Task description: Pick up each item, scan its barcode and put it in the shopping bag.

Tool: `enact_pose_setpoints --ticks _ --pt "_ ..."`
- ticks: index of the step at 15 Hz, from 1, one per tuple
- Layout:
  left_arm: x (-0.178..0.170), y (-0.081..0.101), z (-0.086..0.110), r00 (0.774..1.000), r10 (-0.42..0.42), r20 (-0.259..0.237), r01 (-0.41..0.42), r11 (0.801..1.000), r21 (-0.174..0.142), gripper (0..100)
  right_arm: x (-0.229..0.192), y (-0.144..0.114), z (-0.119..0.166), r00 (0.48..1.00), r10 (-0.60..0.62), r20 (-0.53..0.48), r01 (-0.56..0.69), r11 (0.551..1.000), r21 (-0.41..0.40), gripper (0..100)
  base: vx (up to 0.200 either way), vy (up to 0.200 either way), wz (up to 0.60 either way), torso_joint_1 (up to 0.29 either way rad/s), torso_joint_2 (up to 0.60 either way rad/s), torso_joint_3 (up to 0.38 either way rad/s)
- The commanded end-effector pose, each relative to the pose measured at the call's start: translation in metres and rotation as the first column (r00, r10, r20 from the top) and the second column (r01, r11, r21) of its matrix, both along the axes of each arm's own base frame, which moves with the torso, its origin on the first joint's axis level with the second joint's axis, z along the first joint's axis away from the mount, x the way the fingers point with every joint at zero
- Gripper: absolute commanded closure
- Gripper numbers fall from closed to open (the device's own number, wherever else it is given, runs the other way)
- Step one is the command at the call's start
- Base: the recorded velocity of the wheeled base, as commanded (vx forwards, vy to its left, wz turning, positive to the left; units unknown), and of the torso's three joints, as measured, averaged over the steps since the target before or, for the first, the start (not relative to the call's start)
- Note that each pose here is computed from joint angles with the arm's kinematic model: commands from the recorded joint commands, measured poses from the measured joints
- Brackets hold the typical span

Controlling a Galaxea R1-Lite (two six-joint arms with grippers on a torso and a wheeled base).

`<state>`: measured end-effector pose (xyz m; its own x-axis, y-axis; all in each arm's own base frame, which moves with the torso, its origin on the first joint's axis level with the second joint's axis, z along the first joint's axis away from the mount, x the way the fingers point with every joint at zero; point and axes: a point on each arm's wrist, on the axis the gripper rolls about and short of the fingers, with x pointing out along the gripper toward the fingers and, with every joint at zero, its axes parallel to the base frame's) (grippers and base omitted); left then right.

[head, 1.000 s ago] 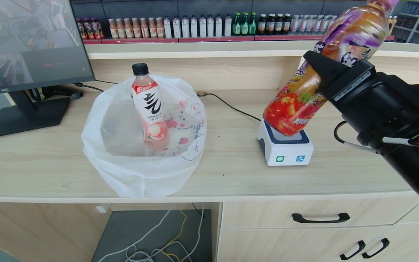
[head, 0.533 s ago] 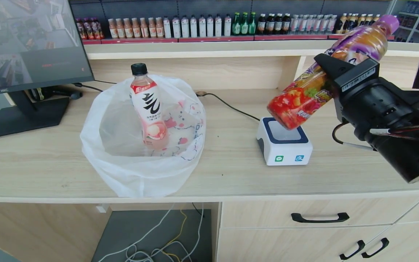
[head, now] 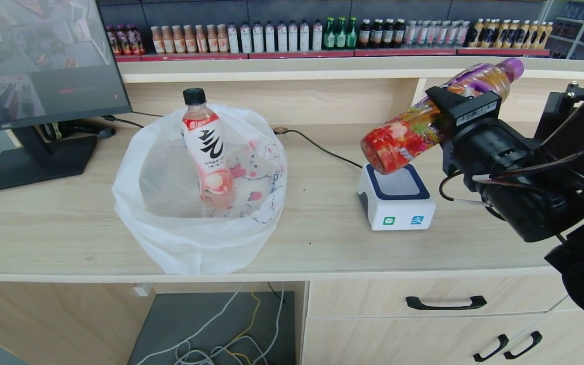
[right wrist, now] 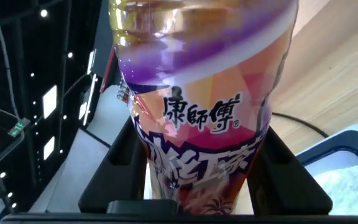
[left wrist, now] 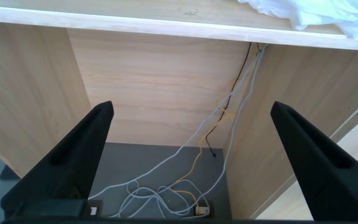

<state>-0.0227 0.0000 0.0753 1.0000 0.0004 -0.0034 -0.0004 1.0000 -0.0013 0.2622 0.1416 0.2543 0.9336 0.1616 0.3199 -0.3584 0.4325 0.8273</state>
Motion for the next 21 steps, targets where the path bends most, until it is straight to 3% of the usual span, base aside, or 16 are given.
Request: enact_pose_setpoints --ticks 1,10,21 --pt "0.0 0.0 0.0 1.0 0.0 0.0 0.0 1.0 0.0 0 0.011 0.003 -0.011 1.0 -0.007 -0.03 0.007 1.0 -0.009 100 0.0 0.0 0.0 0.0 0.0 0.0" --pt "0.0 0.0 0.0 1.0 0.0 0.0 0.0 1.0 0.0 0 0.02 -0.005 -0.024 0.996 0.004 -0.092 0.006 0.995 0.101 100 0.0 0.0 0.0 0.0 0.0 0.0" --pt "0.0 0.0 0.0 1.0 0.0 0.0 0.0 1.0 0.0 0 0.018 -0.006 -0.037 0.99 0.026 -0.139 -0.007 0.991 0.132 100 0.0 0.0 0.0 0.0 0.0 0.0"
